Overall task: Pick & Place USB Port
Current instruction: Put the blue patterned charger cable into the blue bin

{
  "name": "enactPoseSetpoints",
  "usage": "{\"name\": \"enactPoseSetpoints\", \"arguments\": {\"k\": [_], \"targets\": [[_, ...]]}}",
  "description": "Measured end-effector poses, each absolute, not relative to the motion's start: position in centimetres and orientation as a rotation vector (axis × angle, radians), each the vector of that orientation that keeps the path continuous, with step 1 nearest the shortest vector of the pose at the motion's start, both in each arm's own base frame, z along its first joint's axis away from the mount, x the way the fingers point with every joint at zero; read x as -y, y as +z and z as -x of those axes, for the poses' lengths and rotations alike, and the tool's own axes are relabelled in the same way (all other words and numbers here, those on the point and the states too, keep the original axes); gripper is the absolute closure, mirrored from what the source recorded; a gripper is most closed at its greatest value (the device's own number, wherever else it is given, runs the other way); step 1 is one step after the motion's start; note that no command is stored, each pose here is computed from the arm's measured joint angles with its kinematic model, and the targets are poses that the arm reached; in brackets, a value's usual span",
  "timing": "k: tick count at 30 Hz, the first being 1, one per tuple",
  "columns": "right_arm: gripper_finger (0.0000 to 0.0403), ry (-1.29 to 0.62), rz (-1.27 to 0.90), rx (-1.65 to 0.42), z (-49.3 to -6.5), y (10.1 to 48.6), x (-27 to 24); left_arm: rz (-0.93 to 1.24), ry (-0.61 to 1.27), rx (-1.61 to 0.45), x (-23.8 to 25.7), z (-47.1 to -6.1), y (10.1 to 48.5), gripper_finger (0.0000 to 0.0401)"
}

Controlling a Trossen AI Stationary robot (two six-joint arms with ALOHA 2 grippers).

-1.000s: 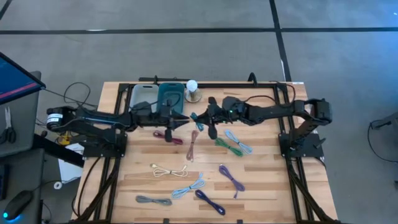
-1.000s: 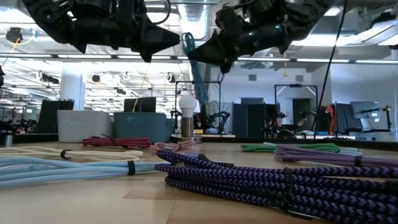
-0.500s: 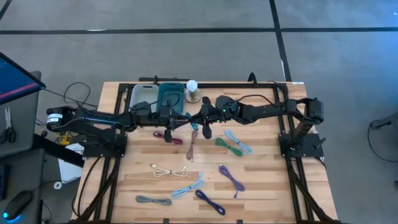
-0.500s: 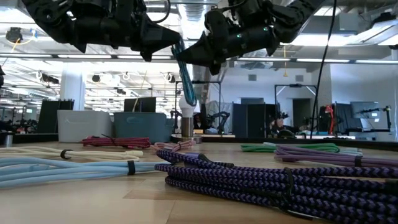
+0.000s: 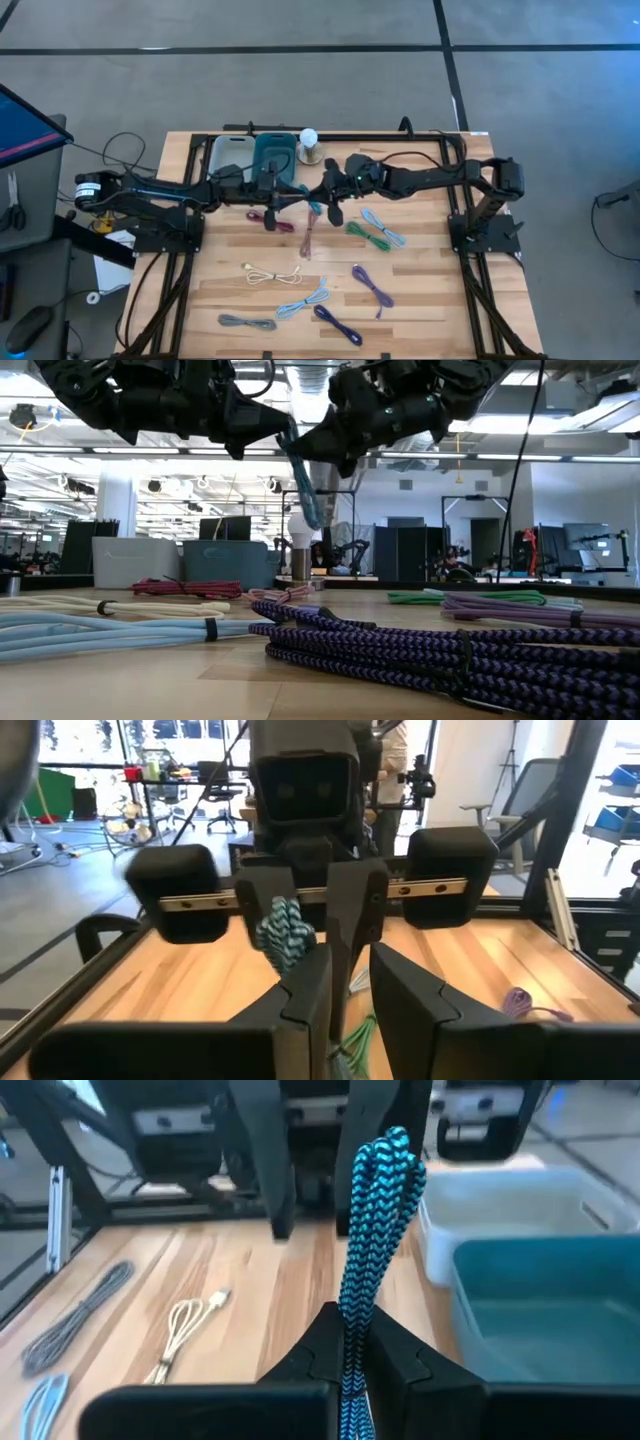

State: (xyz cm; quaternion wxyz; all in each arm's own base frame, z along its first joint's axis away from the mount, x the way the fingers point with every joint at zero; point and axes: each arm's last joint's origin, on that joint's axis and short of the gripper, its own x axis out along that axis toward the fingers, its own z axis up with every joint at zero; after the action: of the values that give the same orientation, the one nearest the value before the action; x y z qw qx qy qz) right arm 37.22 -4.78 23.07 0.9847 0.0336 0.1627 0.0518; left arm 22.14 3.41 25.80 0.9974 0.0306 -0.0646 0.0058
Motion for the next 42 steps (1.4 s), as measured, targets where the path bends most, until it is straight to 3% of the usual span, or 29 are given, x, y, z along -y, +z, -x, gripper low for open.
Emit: {"name": "enactPoseSetpoints", "arguments": {"k": [8, 13, 23, 32, 42], "targets": [[0.0393, 0.118, -0.046, -0.425, -35.8, 23.7, 4.8, -0.075, 0.034, 0.135, -3.5, -22.1, 25.9, 0.0327], [0.0394, 0.106, 0.003, -0.437, -34.9, 24.9, 4.5, -0.088, 0.153, 0.127, -4.0, -22.1, 25.8, 0.0325], [0.0394, 0.102, 0.036, -0.509, -34.0, 24.1, 4.5, -0.071, 0.210, -0.007, -5.6, -21.3, 24.9, 0.0284], [0.0394, 0.075, 0.057, -0.396, -33.7, 23.1, 4.8, -0.107, 0.148, 0.083, -4.8, -18.5, 27.4, 0.0286], [0.0394, 0.071, 0.087, -0.237, -34.4, 24.5, 4.6, -0.032, 0.079, 0.045, -4.7, -19.2, 26.7, 0.0275]]}}
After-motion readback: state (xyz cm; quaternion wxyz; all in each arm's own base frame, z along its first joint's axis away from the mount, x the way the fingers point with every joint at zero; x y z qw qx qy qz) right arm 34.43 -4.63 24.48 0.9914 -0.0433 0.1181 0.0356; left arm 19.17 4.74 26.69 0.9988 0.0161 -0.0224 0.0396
